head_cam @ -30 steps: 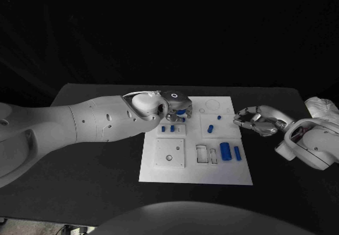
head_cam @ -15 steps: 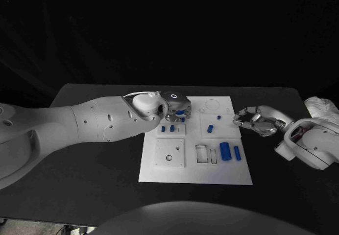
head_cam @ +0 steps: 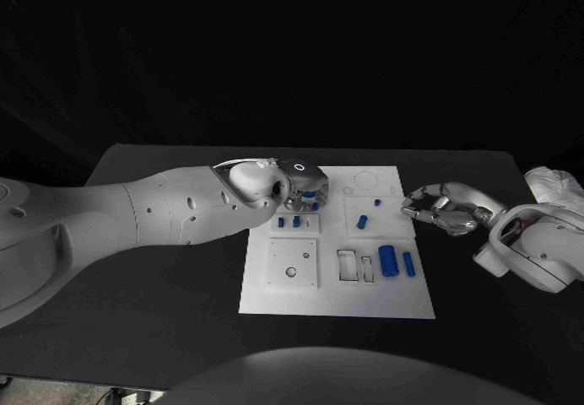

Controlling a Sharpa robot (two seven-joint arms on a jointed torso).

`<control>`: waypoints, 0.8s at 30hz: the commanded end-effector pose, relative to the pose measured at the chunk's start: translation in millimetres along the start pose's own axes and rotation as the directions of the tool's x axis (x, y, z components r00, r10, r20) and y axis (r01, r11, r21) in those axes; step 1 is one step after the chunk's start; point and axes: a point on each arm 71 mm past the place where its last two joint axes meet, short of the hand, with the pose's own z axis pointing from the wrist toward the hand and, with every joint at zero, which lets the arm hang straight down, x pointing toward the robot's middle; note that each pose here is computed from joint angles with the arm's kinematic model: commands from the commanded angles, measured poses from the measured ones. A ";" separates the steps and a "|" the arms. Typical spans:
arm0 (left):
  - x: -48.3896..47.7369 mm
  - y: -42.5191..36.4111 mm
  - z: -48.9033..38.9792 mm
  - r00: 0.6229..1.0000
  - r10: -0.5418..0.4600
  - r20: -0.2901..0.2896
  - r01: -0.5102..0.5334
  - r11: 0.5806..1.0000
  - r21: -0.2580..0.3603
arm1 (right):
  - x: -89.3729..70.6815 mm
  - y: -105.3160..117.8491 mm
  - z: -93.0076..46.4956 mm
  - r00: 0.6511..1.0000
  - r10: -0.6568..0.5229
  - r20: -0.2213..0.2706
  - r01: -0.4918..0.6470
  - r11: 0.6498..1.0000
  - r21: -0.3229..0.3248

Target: Assemble the parts on the task board

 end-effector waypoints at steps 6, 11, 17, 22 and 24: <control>2.7 -3.5 1.9 1.000 0.003 -0.009 -0.002 1.000 0.009 | 1.5 -0.7 0.0 1.000 0.000 -0.020 0.000 1.000 0.003; 2.6 -3.0 2.4 1.000 0.002 0.001 -0.002 1.000 0.010 | 1.4 -1.0 -0.3 1.000 0.000 -0.019 0.000 1.000 0.004; 3.2 -2.9 3.0 1.000 0.002 0.005 -0.002 1.000 0.010 | 1.4 -1.3 -0.5 1.000 0.000 -0.019 0.000 1.000 0.004; 4.1 -3.7 3.5 1.000 0.000 0.009 0.000 1.000 0.010 | 1.5 -1.5 -0.7 1.000 0.000 -0.019 0.000 1.000 0.005; 4.4 -3.8 3.6 1.000 0.000 0.012 0.000 1.000 0.010 | 1.6 -1.7 -0.8 1.000 0.001 -0.020 0.000 1.000 0.005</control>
